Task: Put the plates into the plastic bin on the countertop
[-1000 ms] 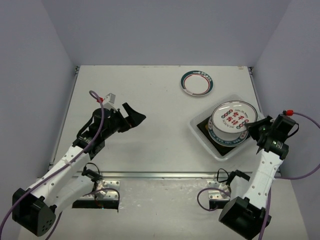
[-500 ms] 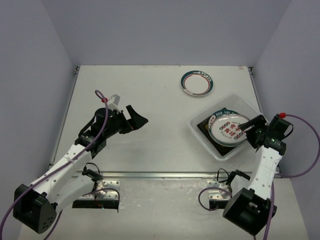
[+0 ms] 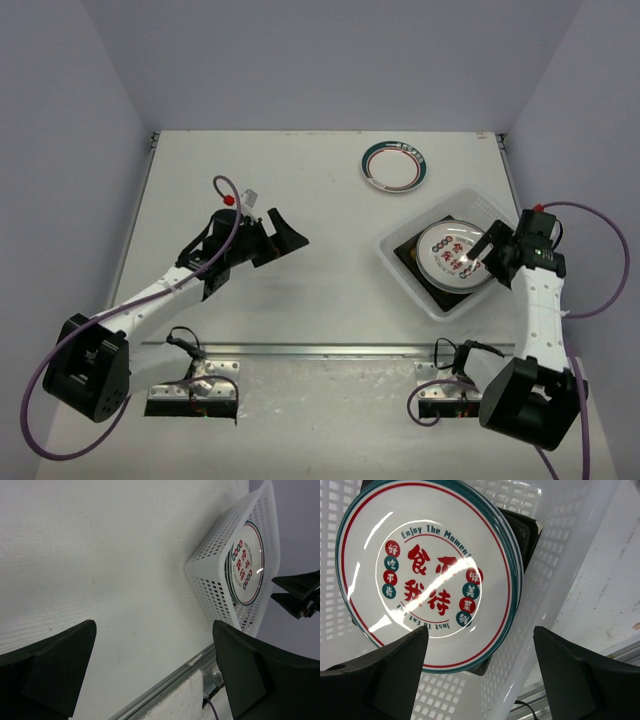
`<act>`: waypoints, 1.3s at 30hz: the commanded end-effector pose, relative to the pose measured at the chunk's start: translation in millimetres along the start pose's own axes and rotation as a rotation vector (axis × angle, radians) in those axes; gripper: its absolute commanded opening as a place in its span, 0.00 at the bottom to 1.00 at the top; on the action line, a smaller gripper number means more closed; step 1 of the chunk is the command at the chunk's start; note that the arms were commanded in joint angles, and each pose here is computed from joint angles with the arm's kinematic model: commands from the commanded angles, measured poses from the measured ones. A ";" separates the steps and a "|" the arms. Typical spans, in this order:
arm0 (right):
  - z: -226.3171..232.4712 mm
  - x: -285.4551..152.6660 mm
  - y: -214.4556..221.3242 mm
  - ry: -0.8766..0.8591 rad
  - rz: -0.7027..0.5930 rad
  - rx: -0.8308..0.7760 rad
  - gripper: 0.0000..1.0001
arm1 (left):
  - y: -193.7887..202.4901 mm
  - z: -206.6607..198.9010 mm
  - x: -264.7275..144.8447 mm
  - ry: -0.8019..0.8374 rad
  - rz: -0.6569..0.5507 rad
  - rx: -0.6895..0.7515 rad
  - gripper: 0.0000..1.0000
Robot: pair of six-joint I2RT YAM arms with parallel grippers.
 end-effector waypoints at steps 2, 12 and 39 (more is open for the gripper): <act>-1.6 -19.7 -27.7 0.032 -0.110 -0.026 0.86 | -14.3 -21.9 15.0 0.073 -0.030 -0.003 1.00; 158.3 -154.4 -22.4 -0.940 -0.243 -0.194 0.99 | -87.8 -39.6 113.3 0.001 -0.158 -0.044 1.00; 151.8 -171.8 -62.7 -0.476 -0.370 -0.569 0.99 | -91.1 -25.0 373.8 0.000 -0.128 -0.303 0.88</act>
Point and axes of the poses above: each gripper's point midway between its finger pads, its own x axis out along the fingers, its own z axis along the line the jaws close on, y = z × x, the point moved 1 cm from there along -x, back along the fingers, and after that the axes turned 8 degrees about -x, right-handed, at the moved point
